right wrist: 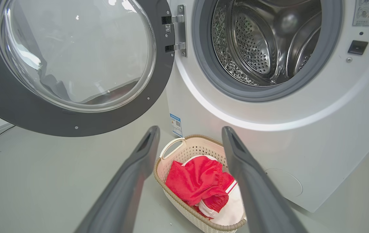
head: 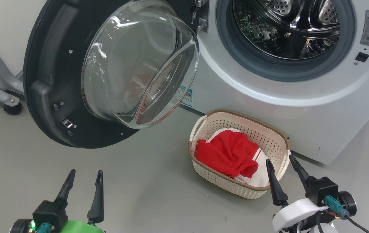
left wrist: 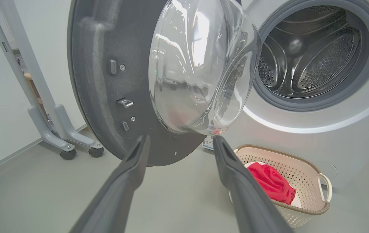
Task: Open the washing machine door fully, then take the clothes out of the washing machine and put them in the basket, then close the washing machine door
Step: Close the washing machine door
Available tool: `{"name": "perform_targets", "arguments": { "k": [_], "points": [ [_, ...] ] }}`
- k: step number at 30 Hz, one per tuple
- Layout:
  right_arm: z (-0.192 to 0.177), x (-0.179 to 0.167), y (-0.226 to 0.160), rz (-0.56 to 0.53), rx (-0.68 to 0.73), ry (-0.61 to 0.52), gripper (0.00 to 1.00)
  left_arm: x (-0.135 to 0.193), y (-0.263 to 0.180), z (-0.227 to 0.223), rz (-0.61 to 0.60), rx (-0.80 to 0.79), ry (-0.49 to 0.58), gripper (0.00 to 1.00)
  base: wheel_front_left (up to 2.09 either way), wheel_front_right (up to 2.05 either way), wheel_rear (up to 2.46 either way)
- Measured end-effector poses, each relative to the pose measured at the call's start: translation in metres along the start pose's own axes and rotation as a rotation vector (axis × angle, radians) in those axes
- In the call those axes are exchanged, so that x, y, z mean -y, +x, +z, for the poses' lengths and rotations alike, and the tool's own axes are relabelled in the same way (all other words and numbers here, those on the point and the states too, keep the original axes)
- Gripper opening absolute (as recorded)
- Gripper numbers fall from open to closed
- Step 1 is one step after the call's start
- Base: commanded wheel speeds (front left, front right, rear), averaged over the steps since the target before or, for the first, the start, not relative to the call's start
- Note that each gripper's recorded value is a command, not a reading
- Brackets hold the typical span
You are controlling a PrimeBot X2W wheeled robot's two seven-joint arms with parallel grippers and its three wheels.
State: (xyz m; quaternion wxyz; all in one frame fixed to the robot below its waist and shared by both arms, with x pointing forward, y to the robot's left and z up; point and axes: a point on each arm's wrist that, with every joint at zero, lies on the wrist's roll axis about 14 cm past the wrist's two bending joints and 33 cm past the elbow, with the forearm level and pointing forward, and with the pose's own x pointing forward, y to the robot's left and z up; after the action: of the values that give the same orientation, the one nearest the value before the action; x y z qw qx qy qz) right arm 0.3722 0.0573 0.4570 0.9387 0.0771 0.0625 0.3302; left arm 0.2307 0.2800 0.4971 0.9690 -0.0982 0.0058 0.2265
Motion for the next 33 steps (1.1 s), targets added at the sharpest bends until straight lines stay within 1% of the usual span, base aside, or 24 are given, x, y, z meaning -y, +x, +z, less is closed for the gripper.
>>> {"name": "perform_targets", "arguments": {
  "k": [14,15,16,17,21,25,28,33],
  "points": [
    [0.011,-0.002,0.004,0.006,0.033,0.001,1.0,-0.006,0.002,-0.001,0.019,-0.006,-0.022,1.0,0.0,0.0,0.0],
    [0.011,-0.002,0.004,0.006,0.034,0.001,1.0,-0.006,0.002,-0.001,0.021,-0.005,-0.027,0.46,0.0,0.0,0.0],
    [0.011,-0.002,0.004,0.005,0.036,0.0,1.0,-0.007,0.003,0.0,0.023,-0.001,-0.038,0.06,0.0,0.0,0.0],
    [0.012,-0.002,0.004,0.005,0.037,0.0,1.0,-0.007,0.003,0.001,0.025,0.006,-0.045,0.0,0.0,0.0,0.0],
    [0.014,-0.001,0.003,-0.002,0.044,-0.003,1.0,-0.007,0.004,0.008,0.03,0.041,-0.086,0.0,0.0,0.0,0.0],
    [0.017,-0.001,0.003,-0.002,0.053,-0.003,1.0,-0.009,0.006,0.027,0.038,0.117,-0.282,0.0,0.0,0.0,0.0],
    [0.018,-0.001,0.003,-0.002,0.055,-0.003,1.0,-0.019,0.009,0.048,0.05,0.198,-0.432,0.0,0.0,0.0,0.0],
    [0.02,-0.001,0.003,-0.003,0.061,-0.004,1.0,-0.029,0.016,0.092,0.001,0.349,-0.649,0.0,0.0,0.0,0.0]
  ]
}}
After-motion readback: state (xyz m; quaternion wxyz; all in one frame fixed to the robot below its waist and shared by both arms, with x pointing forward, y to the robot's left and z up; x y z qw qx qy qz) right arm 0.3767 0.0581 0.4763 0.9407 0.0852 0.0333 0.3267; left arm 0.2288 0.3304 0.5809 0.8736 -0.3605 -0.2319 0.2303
